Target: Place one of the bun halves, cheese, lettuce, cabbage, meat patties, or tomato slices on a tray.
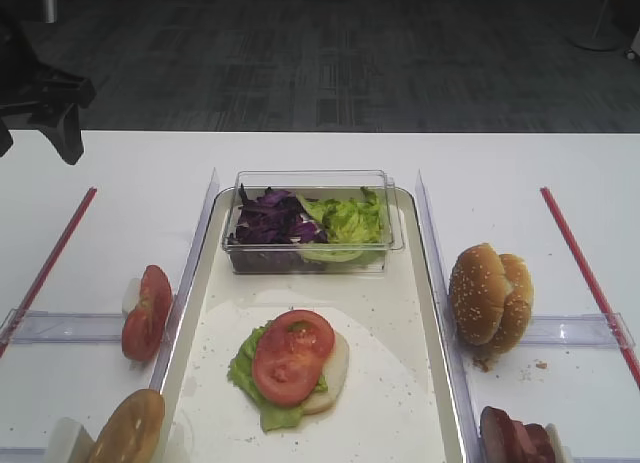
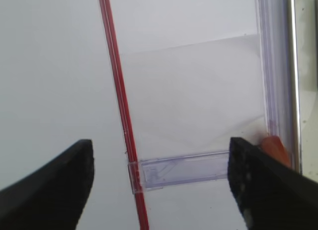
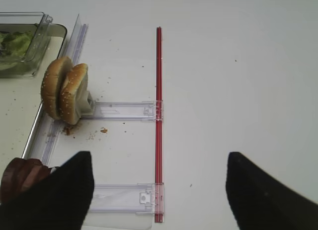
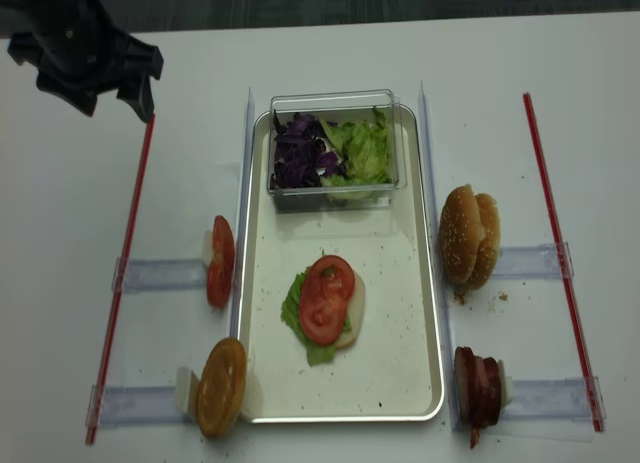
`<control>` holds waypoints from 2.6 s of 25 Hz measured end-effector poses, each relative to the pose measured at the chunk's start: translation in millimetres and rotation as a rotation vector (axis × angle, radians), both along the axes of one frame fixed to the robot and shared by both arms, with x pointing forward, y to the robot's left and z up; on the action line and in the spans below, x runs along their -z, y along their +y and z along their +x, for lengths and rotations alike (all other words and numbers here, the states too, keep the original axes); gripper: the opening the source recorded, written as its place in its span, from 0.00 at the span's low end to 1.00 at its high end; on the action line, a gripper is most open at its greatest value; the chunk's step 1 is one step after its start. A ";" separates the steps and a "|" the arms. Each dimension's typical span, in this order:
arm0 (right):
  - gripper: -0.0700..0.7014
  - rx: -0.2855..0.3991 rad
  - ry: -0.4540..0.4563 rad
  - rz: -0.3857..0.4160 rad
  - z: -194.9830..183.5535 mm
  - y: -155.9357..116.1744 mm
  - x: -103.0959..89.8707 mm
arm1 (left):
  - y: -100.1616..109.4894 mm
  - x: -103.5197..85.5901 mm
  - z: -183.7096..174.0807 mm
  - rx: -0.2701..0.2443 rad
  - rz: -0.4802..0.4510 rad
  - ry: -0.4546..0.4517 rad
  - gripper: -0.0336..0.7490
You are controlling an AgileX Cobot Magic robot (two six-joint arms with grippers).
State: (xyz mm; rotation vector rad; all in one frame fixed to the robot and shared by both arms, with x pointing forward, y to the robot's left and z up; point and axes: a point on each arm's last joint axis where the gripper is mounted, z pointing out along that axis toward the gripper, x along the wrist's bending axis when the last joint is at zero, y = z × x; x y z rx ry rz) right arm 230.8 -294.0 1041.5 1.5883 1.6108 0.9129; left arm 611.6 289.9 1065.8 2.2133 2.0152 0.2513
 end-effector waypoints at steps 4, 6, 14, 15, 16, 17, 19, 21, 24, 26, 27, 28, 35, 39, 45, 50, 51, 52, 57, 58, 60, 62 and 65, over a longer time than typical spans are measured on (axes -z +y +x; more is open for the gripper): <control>0.83 0.000 0.000 0.000 0.0 0.0 0.0 | -1.6 0.1 -0.2 0.005 -0.017 0.003 0.70; 0.83 0.000 0.000 0.000 0.0 0.0 0.0 | -4.1 0.1 -0.3 0.009 -0.044 0.004 0.70; 0.83 0.000 0.000 0.000 0.0 0.0 0.0 | -6.2 -6.4 -3.4 0.025 -0.066 -0.014 0.70; 0.83 0.000 0.000 0.000 0.0 0.0 0.0 | -6.1 -10.1 -5.1 0.028 -0.065 -0.024 0.70; 0.83 0.000 0.000 0.000 0.0 0.0 0.0 | -6.0 -15.5 -7.8 0.028 -0.066 -0.038 0.70; 0.83 0.000 0.000 0.000 0.0 0.0 0.0 | -5.9 -21.7 -11.1 0.031 -0.066 -0.054 0.70; 0.83 0.000 0.000 0.000 0.0 0.0 0.0 | -4.7 -31.6 -17.5 0.032 -0.055 -0.081 0.70; 0.83 0.000 0.000 0.000 0.0 0.0 0.0 | -3.9 -38.7 -26.3 0.033 -0.049 -0.097 0.70; 0.83 -0.001 0.000 -0.002 0.0 0.0 0.0 | -3.1 -43.8 -44.0 0.035 -0.047 -0.102 0.70; 0.83 -0.001 0.000 -0.002 0.0 0.0 0.0 | -2.7 -42.8 -56.1 0.035 -0.047 -0.090 0.70; 0.83 -0.001 0.000 -0.002 0.0 0.0 0.0 | -2.4 -42.5 -63.6 0.037 -0.046 -0.086 0.70; 0.83 -0.001 0.000 -0.002 0.0 0.0 0.0 | -2.0 -41.9 -71.2 0.037 -0.045 -0.081 0.70; 0.83 -0.001 0.000 -0.002 0.0 0.0 0.0 | -0.2 -34.6 -123.2 0.036 -0.044 -0.054 0.70; 0.83 -0.001 0.000 -0.002 0.0 0.0 0.0 | -1.0 -32.7 -152.9 0.035 -0.066 -0.063 0.70; 0.83 -0.001 0.000 -0.002 0.0 0.0 0.0 | -1.7 -38.8 -198.5 0.064 -0.086 -0.139 0.70; 0.83 -0.001 0.000 -0.002 0.0 0.0 0.0 | -0.1 -38.4 -242.4 0.082 -0.082 -0.223 0.70; 0.83 -0.001 0.000 -0.002 0.0 0.0 0.0 | 0.2 -36.3 -251.8 0.085 -0.080 -0.238 0.70; 0.83 -0.001 0.000 -0.002 0.0 0.0 0.0 | 0.5 -33.6 -261.0 0.088 -0.080 -0.251 0.70; 0.83 -0.001 0.000 -0.002 0.0 0.0 0.0 | 0.9 -17.8 -298.4 0.112 -0.082 -0.316 0.70; 0.83 -0.001 0.000 -0.002 0.0 0.0 0.0 | 0.9 -14.6 -304.5 0.113 -0.083 -0.329 0.70; 0.83 -0.001 0.000 -0.002 0.0 0.0 0.0 | 1.0 -9.0 -315.1 0.116 -0.086 -0.356 0.70; 0.83 -0.001 0.000 -0.002 0.0 0.0 0.0 | 0.9 -3.2 -323.2 0.117 -0.090 -0.377 0.70; 0.83 -0.001 0.000 -0.002 0.0 0.0 0.0 | 0.9 6.6 -332.3 0.118 -0.093 -0.398 0.70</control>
